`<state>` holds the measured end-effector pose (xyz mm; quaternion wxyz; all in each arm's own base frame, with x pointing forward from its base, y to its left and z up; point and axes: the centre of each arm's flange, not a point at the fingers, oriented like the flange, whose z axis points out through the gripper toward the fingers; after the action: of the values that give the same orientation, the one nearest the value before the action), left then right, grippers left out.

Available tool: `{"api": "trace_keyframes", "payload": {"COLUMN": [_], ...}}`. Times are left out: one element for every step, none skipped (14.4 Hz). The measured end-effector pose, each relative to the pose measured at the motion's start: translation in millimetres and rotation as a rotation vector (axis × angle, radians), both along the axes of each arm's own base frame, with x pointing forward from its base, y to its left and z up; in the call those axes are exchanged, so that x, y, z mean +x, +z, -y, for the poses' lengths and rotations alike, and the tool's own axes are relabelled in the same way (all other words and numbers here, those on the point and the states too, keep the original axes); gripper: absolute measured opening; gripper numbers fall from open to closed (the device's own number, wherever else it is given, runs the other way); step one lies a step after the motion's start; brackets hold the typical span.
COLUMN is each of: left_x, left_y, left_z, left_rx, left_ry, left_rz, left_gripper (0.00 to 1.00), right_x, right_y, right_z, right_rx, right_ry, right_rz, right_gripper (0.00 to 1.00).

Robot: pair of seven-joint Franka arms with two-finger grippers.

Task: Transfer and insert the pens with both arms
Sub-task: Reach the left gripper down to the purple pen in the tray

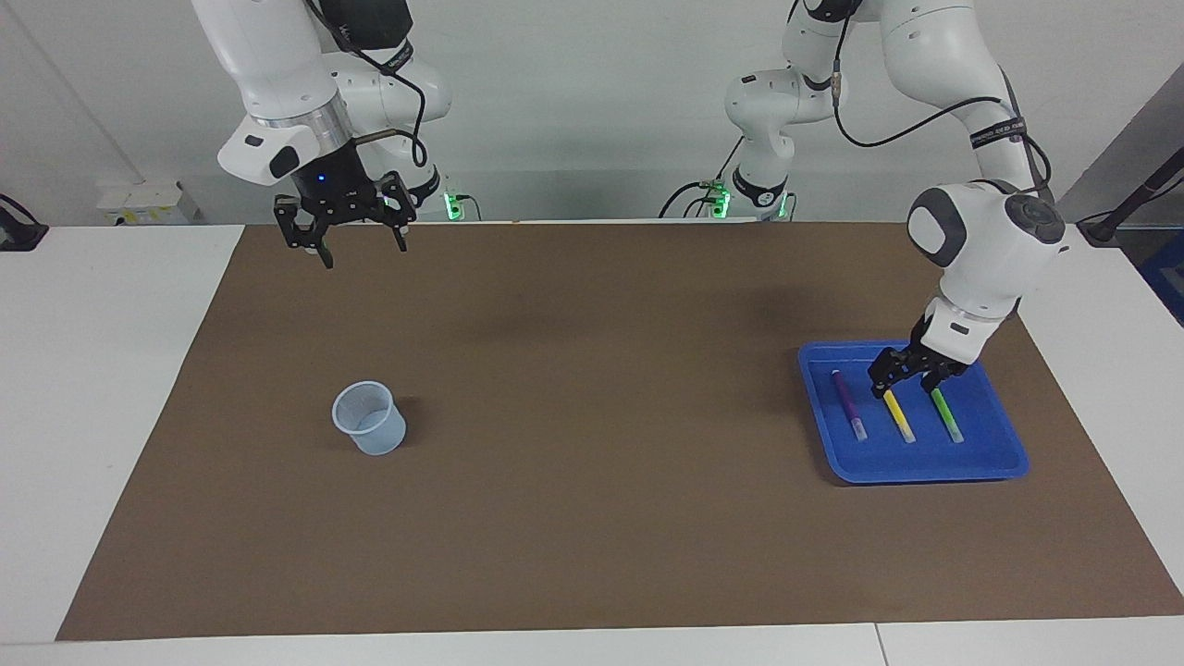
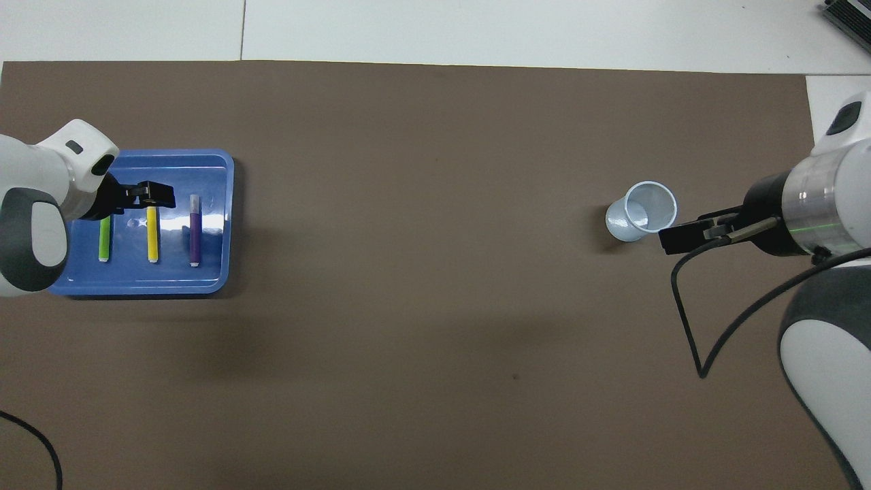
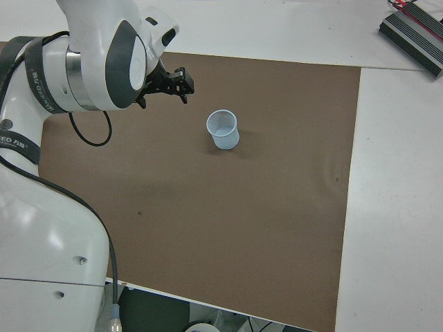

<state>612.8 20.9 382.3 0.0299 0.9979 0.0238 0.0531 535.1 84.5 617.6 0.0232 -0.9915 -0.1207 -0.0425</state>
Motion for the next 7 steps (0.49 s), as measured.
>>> {"api": "trace_keyframes", "payload": {"left_x": [-2, -4, -6, -7, -9, -11, -11], "left_y": [-4, -9, -14, -20, -27, -34, -42], "left_z": [3, 5, 5, 5, 6, 7, 9], "left_rx": [0.0, -0.001, 0.0, 0.0, 0.001, 0.001, 0.001], "left_ry": [-0.005, -0.007, -0.007, -0.007, -0.007, -0.009, -0.011], "left_rz": [-0.009, -0.017, -0.02, -0.019, -0.019, -0.023, -0.029], "left_gripper": [0.94, 0.92, 0.92, 0.88, 0.88, 0.84, 0.84], "right_x": [0.0, 0.0, 0.0, -0.1, -0.1, -0.1, -0.1], "right_y": [0, 0, 0, -1, -1, -1, -1], "right_z": [0, 0, 0, 0, 0, 0, 0], "right_rx": [0.0, 0.0, 0.0, 0.0, 0.0, 0.0, 0.0], "right_ry": [0.0, 0.0, 0.0, 0.0, 0.0, 0.0, 0.0], "right_rz": [0.0, 0.0, -0.001, -0.002, -0.002, -0.002, -0.002], "right_gripper": [1.0, 1.0, 1.0, 1.0, 1.0, 1.0, 1.0]}}
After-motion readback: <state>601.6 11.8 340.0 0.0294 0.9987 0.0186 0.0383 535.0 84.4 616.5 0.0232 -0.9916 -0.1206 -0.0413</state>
